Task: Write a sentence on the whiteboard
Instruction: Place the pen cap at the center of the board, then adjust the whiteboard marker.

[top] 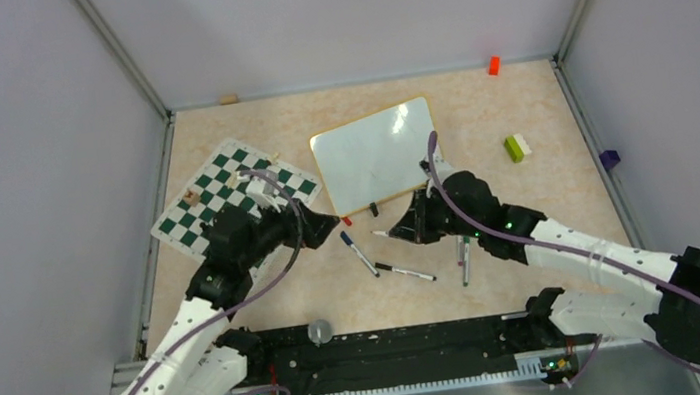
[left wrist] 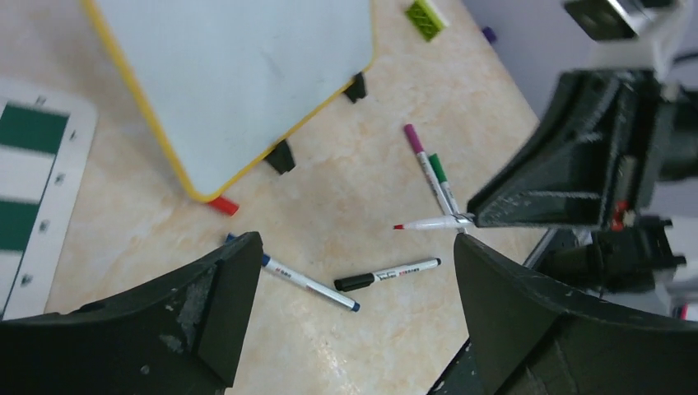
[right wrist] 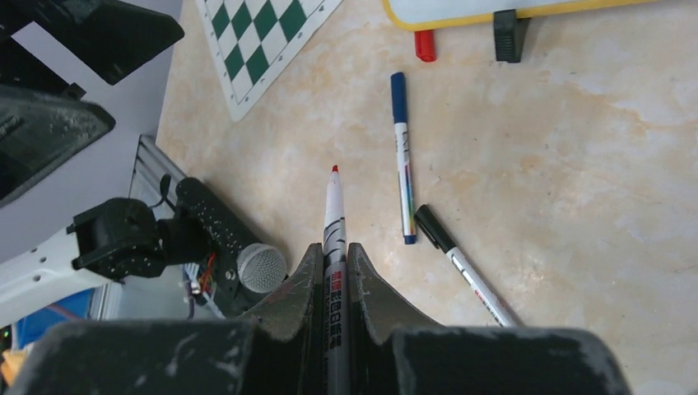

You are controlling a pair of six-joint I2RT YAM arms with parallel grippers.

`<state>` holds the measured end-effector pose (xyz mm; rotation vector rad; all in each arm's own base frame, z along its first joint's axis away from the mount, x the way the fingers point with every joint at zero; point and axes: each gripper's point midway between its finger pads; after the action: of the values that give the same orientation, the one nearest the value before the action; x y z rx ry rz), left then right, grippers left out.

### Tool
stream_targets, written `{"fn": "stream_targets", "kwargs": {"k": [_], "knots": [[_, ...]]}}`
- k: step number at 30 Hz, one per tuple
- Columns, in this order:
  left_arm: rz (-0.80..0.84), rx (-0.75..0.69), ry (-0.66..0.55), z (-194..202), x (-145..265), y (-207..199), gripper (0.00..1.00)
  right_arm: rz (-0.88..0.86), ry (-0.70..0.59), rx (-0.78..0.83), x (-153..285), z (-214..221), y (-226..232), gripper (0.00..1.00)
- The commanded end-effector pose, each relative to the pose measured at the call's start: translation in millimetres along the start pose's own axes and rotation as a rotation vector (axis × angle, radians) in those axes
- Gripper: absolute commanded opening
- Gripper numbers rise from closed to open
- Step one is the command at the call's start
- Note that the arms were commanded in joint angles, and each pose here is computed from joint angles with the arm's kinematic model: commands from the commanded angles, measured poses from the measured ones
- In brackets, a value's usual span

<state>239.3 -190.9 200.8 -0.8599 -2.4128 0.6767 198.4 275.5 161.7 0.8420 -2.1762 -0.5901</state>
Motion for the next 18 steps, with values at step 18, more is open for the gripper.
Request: {"fn": "stream_targets", "kwargs": {"k": [18], "knots": [[0.597,-0.929,-0.003,33,0,-105,0.69,-0.235,0.182,0.077,11,-17,66,0.00]]}}
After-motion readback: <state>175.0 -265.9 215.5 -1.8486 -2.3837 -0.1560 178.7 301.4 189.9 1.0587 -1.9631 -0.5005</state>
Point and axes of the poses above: each gripper's point midway between its finger pads, its own x axis back along the fingers, its own y axis along the line the jaws close on, z = x × y, and after that the axes turned 2 degrees about x, right-handed
